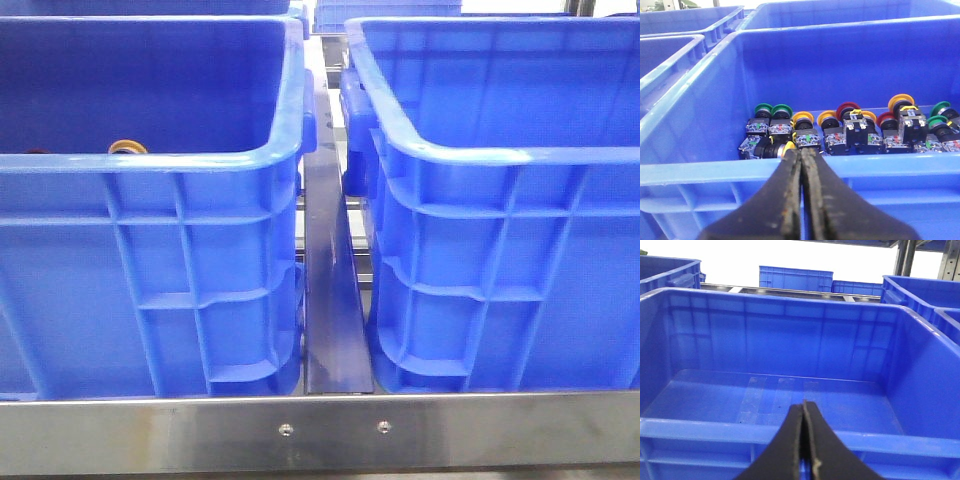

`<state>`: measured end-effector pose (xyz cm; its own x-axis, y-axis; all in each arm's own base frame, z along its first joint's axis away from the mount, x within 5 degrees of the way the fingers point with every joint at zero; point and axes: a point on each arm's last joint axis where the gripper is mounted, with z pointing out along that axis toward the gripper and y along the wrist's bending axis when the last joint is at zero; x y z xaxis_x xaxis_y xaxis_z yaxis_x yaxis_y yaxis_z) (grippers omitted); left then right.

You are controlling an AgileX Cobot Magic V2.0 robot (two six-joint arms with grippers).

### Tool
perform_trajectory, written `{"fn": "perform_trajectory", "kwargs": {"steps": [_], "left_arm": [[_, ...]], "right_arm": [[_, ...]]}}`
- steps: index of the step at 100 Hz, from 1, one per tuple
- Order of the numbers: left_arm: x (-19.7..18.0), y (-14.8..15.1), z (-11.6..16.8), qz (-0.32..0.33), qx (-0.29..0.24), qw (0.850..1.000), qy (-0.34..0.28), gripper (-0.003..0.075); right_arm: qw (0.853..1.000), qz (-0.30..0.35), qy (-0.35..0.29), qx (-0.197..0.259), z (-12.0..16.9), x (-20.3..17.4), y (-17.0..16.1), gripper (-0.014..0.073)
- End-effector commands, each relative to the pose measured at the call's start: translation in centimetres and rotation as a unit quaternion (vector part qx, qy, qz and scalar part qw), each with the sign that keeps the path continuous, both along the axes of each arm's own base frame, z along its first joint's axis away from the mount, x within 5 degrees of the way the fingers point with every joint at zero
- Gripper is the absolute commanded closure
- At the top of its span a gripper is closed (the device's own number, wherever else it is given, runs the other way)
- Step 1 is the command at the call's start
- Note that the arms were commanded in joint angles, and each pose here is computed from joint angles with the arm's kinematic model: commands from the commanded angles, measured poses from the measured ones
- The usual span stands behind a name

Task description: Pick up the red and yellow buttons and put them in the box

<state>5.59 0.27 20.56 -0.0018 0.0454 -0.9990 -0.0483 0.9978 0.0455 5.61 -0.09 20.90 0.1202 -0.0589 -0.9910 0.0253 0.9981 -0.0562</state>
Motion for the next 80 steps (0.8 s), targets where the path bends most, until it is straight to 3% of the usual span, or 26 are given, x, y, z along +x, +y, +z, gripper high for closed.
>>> {"fn": "perform_trajectory", "kwargs": {"steps": [1,21,33,59,80], "left_arm": [[-0.2,0.0,0.2,0.0,-0.004,0.999,-0.047,0.0741],[-0.2,0.0,0.3,0.001,-0.002,0.999,-0.052,0.0741],[-0.3,0.0,1.0,0.001,0.0,0.996,-0.087,0.0741],[-1.0,0.0,4.7,0.0,0.001,0.993,-0.116,0.0741],[-0.1,0.0,7.9,0.0,-0.002,0.998,-0.055,0.0741]], "right_arm": [[0.999,0.003,-0.047,-0.005,0.6,-0.3,0.1,0.0666],[0.999,0.003,-0.047,-0.005,0.6,-0.3,0.1,0.0666],[0.999,0.003,-0.047,-0.005,0.6,-0.3,0.1,0.0666],[0.999,0.003,-0.047,-0.005,0.6,-0.3,0.1,0.0666],[0.999,0.003,-0.047,-0.005,0.6,-0.3,0.1,0.0666]]}}
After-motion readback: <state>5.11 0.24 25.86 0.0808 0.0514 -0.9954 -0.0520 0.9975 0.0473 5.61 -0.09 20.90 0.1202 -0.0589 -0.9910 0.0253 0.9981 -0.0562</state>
